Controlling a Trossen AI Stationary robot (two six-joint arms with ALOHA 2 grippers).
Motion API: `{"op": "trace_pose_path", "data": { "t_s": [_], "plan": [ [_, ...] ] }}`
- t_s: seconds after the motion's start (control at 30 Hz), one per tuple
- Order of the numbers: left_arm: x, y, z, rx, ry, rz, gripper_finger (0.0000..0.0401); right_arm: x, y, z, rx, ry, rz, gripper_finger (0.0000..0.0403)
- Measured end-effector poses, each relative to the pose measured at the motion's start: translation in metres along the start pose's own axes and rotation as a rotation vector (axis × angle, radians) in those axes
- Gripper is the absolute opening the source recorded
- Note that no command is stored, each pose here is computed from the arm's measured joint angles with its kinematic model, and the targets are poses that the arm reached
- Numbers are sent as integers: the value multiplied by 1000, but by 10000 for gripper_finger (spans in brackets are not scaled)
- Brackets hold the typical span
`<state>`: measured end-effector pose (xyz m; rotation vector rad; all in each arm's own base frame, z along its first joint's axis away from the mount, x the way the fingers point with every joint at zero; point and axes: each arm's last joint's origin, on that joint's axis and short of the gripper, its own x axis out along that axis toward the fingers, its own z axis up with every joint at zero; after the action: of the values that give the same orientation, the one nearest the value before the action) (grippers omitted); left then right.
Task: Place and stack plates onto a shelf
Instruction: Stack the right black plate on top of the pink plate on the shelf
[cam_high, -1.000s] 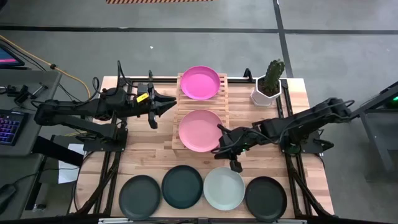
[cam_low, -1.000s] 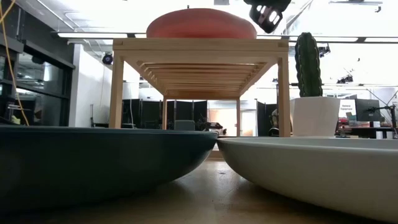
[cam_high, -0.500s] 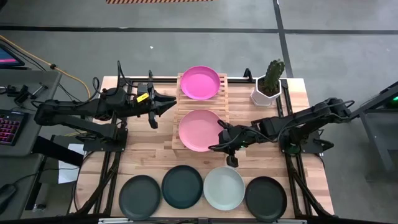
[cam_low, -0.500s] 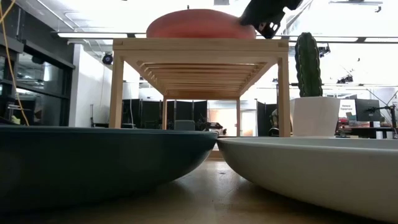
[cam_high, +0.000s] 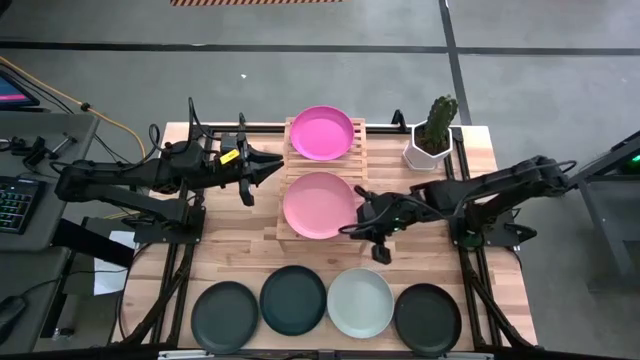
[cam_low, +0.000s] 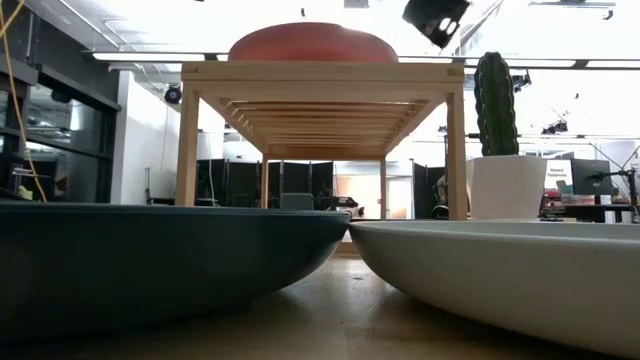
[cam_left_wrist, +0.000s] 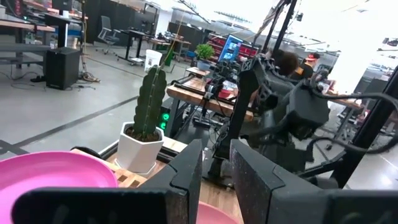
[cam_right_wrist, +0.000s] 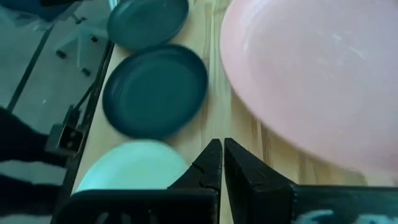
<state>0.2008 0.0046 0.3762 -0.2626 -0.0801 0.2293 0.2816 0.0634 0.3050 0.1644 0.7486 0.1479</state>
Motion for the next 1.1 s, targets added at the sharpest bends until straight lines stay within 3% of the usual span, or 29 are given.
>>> {"op": "trace_pose_path", "data": {
  "t_s": [0.27, 0.57, 0.93, 1.1],
  "plan": [
    [0, 0, 0, 0, 1, 1, 74, -57, 2, -15, 50, 66, -60, 0],
    [0, 0, 0, 0, 1, 1, 74, -102, -2, -24, 50, -33, -155, 0],
    [0, 0, 0, -1, 1, 1, 74, -121, -7, -43, 90, 65, -192, 0],
    [0, 1, 0, -1, -6, 31, 74, -114, -7, -61, 109, 62, -167, 0]
  ]
}}
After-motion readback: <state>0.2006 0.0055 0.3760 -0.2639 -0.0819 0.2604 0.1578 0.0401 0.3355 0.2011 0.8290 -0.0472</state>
